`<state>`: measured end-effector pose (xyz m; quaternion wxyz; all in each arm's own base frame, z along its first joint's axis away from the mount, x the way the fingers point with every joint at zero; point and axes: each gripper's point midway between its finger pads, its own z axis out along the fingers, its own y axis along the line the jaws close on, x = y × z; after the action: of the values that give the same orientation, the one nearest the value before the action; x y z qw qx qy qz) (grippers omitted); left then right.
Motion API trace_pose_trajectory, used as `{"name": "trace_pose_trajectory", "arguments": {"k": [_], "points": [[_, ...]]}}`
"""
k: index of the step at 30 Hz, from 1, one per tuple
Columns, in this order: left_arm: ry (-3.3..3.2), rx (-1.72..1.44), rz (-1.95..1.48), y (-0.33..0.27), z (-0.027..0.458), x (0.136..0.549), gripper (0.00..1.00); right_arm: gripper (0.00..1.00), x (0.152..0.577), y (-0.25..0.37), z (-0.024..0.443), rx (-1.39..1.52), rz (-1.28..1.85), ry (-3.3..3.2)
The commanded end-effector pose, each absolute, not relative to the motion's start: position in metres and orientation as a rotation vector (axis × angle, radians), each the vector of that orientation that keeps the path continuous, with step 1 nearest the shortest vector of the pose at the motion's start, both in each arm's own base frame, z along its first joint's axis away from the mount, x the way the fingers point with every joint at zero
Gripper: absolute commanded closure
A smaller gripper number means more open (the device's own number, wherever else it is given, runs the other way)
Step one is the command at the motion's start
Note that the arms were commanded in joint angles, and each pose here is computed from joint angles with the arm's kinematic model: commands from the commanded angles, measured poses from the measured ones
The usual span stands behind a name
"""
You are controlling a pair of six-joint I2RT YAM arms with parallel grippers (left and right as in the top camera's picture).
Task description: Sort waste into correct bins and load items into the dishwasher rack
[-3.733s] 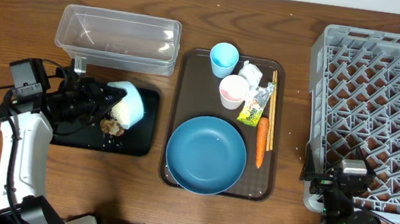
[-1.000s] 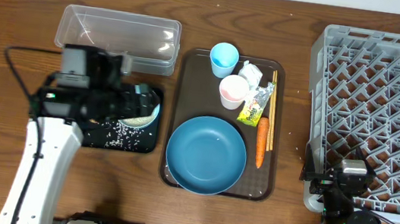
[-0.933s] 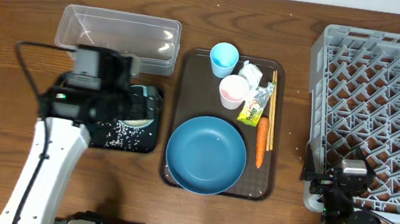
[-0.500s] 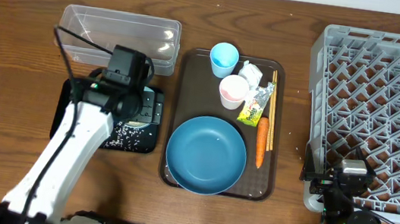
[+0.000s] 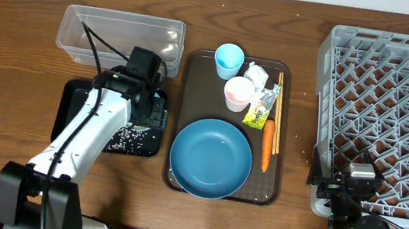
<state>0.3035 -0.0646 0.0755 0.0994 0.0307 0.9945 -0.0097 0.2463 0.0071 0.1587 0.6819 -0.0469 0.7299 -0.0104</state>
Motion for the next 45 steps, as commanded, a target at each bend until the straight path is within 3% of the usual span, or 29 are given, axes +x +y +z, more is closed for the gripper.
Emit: {"name": "trace_pose_trajectory", "arguments": {"k": [1,29,45], "points": [[2.957,0.194,0.02,-0.065,0.067,0.306,0.23,0.01,0.246,0.004,0.158,-0.087,-0.029,1.638],[2.987,0.255,0.122,-0.056,0.032,0.31,0.25,0.01,0.246,0.004,0.158,-0.087,-0.029,1.638],[3.025,0.261,0.133,-0.055,0.015,0.31,0.32,0.01,0.246,0.004,0.158,-0.087,-0.029,1.638]]}}
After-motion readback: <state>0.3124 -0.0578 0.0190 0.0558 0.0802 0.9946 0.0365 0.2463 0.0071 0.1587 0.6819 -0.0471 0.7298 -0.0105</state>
